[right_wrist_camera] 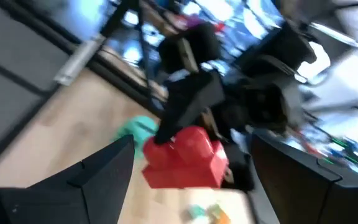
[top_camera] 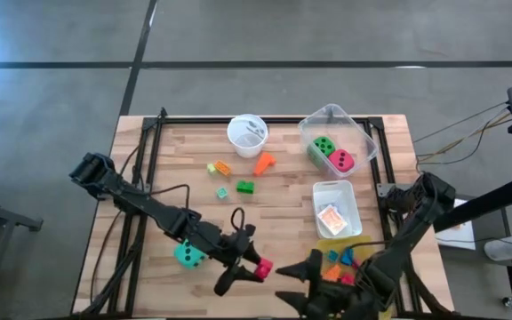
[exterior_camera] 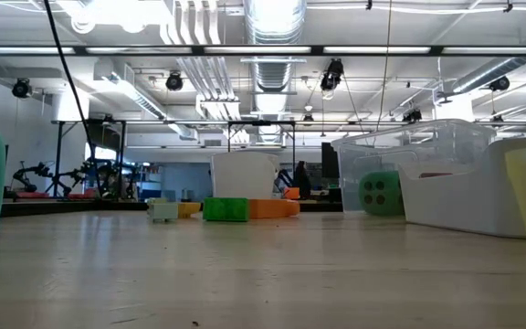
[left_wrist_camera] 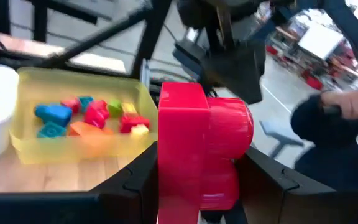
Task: Pick & Place Toys
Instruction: Put the red game piece into the yellow bin
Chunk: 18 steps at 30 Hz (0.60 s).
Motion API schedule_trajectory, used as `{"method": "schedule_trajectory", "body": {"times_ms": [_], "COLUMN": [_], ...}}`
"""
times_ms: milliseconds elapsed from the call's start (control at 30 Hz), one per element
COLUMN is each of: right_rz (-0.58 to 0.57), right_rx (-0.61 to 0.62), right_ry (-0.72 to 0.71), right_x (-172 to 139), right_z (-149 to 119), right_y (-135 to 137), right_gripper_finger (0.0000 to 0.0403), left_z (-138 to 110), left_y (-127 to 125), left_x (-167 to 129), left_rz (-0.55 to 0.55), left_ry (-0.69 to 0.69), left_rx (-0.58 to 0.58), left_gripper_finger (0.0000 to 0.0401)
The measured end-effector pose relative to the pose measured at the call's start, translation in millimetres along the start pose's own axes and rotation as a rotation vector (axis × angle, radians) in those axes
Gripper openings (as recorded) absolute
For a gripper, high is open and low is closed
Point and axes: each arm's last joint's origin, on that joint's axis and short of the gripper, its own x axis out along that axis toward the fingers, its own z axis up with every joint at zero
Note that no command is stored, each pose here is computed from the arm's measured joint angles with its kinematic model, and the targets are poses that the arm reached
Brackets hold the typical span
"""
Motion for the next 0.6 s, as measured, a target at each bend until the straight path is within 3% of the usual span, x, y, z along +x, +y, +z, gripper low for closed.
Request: {"method": "schedule_trajectory", "body": {"times_ms": [233,467,600], "right_rz": [0.044,0.215,0.248], "right_rx": [-0.004,0.027,0.038], "right_ry": [0.026,0.104,0.138], "right_x": [18,25,25], "right_z": [-2,-2,1], "right_y": [-15,-33,-42], "right_gripper_finger": [0.0315,0.0315,0.0315], "left_z": [-3,-4,-4], "left_y": [1,1,1], "left_x": [0,0,0], "left_rz": [-0.015,-0.013,-0.014], "left_ry": [0.033,0.044,0.041], "left_rx": [0.016,0.017,0.017], "left_gripper_finger": [0.0163,0.0163,0.0163]}}
